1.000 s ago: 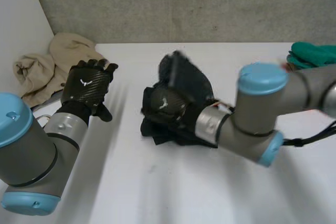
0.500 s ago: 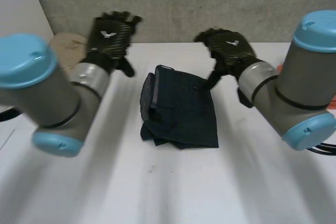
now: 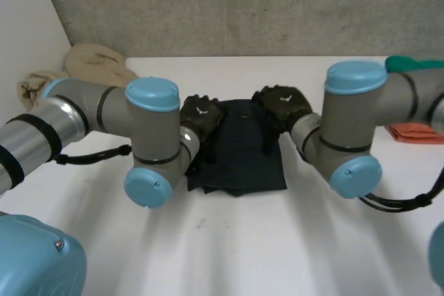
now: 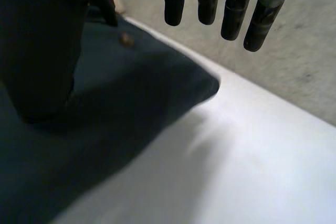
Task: Fold the laundry.
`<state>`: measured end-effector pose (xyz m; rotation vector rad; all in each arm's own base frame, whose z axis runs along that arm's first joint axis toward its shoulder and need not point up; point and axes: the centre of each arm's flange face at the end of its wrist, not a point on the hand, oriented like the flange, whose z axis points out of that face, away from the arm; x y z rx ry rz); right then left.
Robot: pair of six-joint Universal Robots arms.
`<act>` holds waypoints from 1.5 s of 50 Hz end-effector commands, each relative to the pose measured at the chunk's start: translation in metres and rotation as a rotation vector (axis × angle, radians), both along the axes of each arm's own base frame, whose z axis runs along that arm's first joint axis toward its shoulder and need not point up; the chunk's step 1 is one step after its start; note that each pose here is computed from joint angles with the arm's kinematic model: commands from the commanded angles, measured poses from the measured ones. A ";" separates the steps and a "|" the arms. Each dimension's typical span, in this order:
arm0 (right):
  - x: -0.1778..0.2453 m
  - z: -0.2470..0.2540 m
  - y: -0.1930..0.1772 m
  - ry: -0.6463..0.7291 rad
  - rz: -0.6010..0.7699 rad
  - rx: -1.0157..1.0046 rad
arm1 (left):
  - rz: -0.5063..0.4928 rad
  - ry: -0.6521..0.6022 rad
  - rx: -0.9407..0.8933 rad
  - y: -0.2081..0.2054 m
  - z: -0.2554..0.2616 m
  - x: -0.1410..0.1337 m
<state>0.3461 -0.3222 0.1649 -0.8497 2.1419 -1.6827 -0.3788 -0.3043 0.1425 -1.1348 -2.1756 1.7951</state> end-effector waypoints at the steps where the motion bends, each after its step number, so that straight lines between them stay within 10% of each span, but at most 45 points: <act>1: 0.010 -0.031 0.002 0.094 0.041 0.011 | 0.028 -0.154 -0.037 -0.002 -0.015 0.009; 17: 0.008 -0.005 -0.002 0.126 0.009 -0.076 | -0.007 -0.148 -0.032 0.004 -0.008 0.009; 29: -0.013 0.074 0.036 0.015 -0.002 -0.279 | -0.089 0.101 -0.140 0.029 0.111 0.023; 43: -0.025 -0.008 0.119 0.025 0.097 -0.241 | -0.406 0.217 0.037 0.080 0.121 0.052; 75: 0.032 -0.067 0.073 0.174 0.167 -0.343 | -0.392 0.211 0.072 0.079 0.112 0.057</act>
